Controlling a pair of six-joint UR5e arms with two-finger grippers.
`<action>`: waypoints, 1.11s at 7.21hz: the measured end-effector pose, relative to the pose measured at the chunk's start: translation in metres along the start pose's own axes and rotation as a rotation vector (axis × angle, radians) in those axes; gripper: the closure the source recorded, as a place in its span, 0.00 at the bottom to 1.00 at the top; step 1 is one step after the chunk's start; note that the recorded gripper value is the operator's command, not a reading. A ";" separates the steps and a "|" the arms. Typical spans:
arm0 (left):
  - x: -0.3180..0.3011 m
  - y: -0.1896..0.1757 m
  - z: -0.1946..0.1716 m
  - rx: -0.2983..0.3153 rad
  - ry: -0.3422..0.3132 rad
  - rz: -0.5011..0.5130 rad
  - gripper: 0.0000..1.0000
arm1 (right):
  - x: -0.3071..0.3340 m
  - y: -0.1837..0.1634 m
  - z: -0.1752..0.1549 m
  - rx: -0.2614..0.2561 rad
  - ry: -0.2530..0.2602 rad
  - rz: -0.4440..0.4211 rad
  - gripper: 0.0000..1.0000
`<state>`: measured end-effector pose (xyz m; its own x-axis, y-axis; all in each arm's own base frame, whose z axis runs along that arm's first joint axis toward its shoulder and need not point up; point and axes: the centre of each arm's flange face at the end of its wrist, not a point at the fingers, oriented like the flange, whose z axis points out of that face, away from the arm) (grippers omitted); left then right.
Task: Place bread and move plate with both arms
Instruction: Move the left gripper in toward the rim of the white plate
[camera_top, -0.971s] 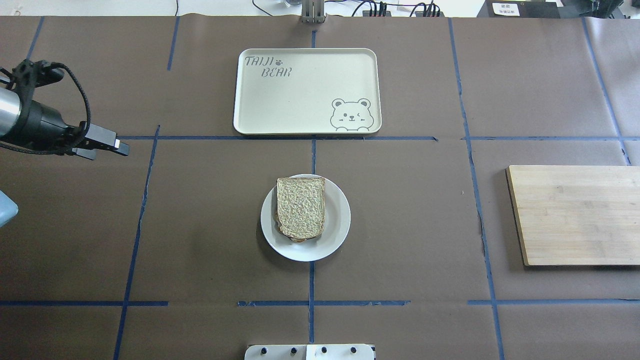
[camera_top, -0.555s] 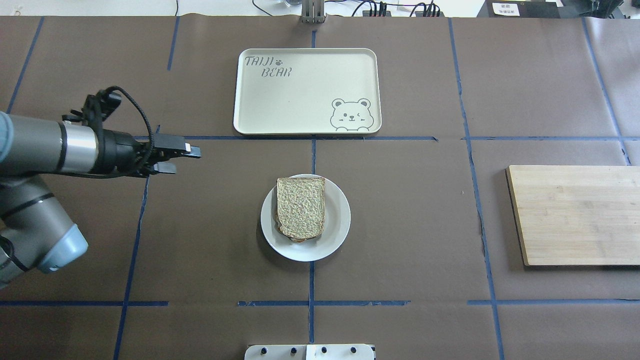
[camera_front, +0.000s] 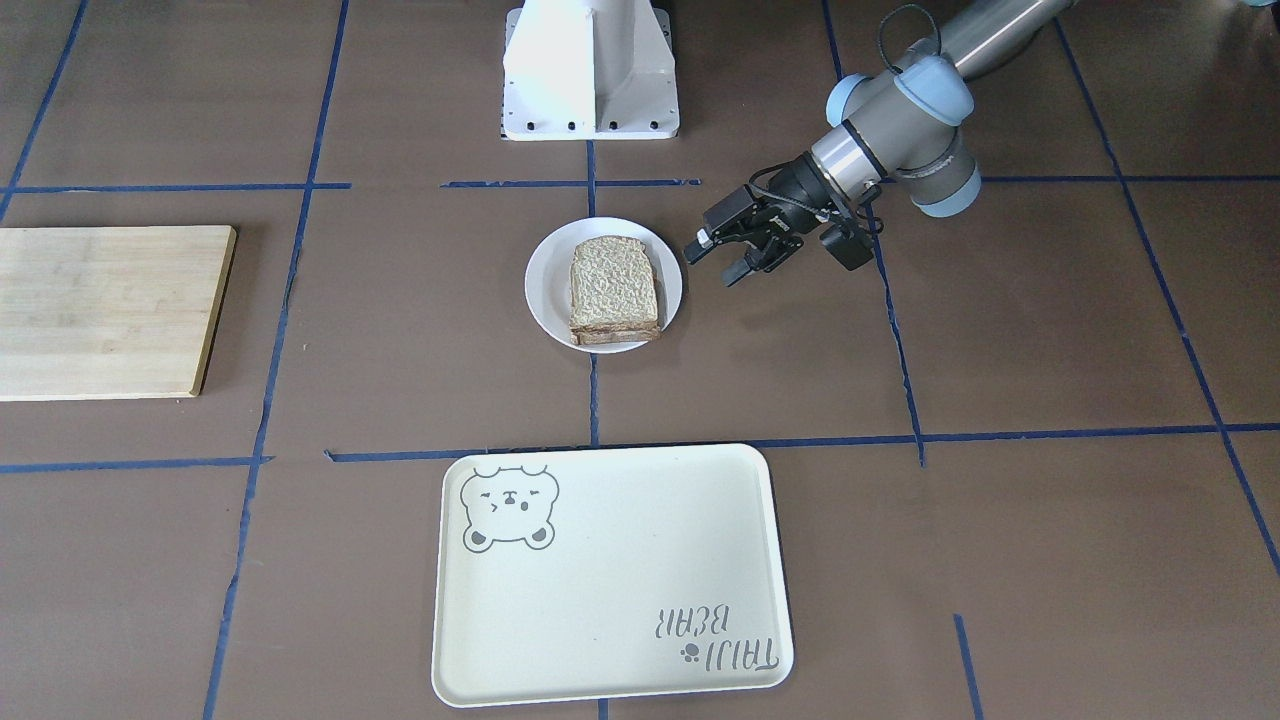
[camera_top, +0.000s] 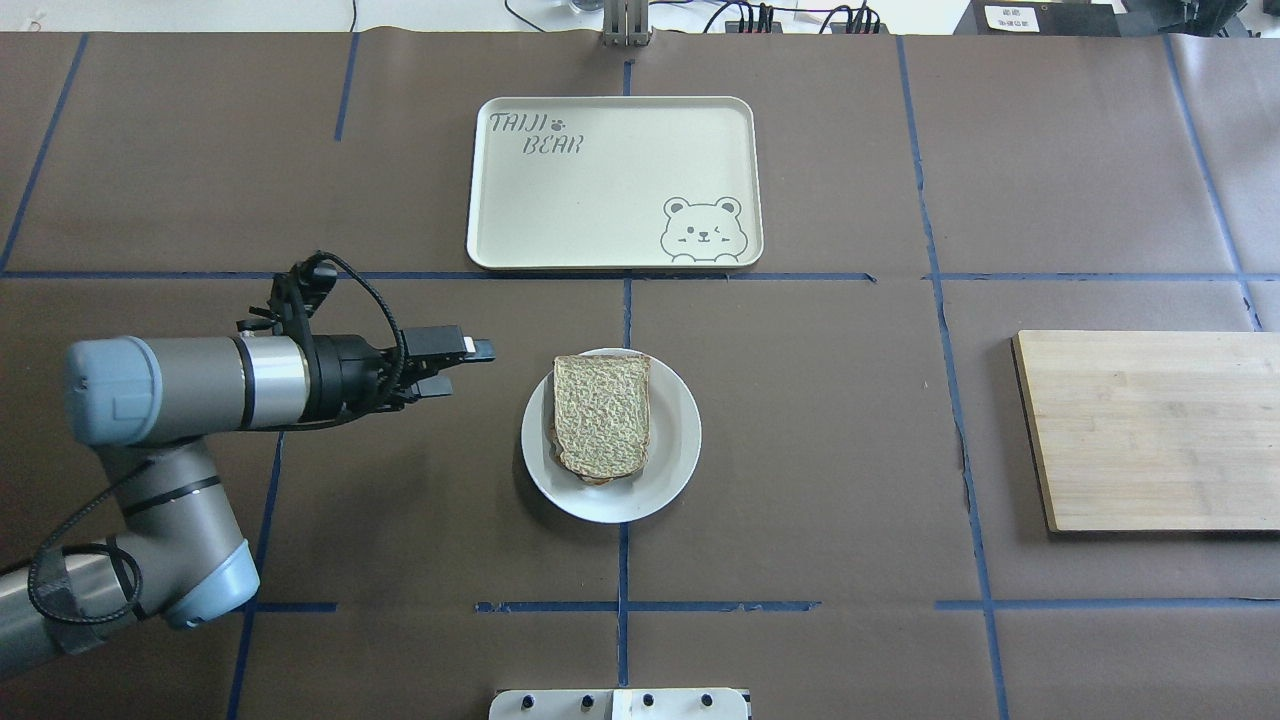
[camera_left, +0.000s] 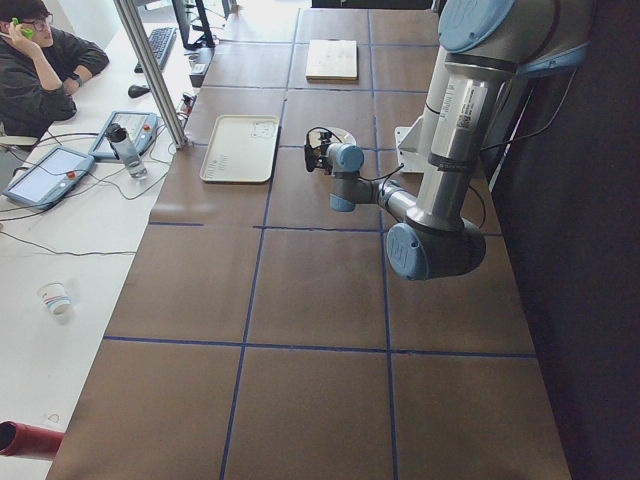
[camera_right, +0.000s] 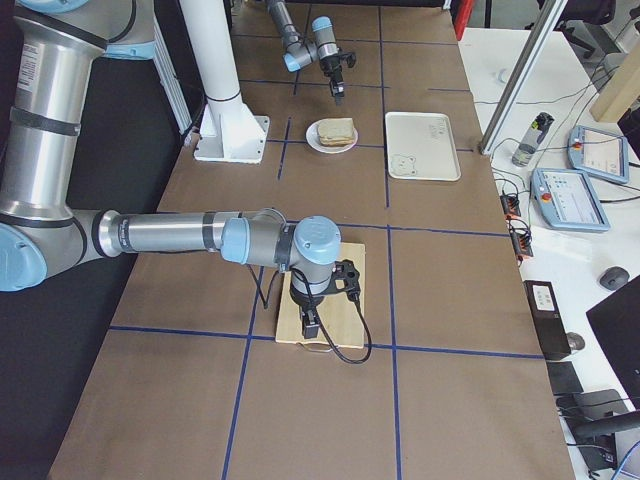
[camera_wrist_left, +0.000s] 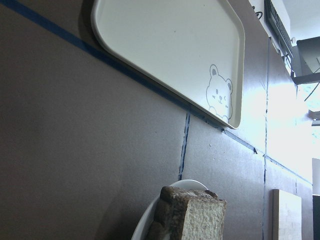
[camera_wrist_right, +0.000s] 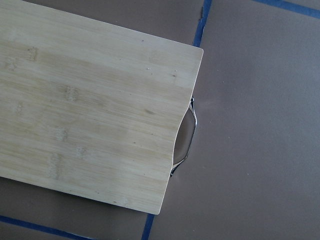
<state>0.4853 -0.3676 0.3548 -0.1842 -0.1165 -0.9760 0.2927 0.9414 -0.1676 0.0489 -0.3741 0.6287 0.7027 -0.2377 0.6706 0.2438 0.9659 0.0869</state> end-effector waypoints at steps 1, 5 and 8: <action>-0.009 0.011 0.011 -0.007 0.011 -0.003 0.08 | 0.000 -0.001 -0.001 0.001 0.001 -0.001 0.00; -0.027 0.025 0.029 -0.018 -0.008 -0.010 0.40 | -0.001 -0.002 -0.002 0.005 0.001 -0.004 0.00; -0.030 0.026 0.037 -0.014 -0.015 -0.011 0.59 | -0.002 -0.002 -0.002 0.005 0.001 -0.005 0.00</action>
<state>0.5329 -0.3510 0.3749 -0.1729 -0.1317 -0.9761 0.2778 0.9443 -0.1766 0.0488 -0.3757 0.6255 0.7024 -0.2424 0.6692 0.2437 0.9653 0.0940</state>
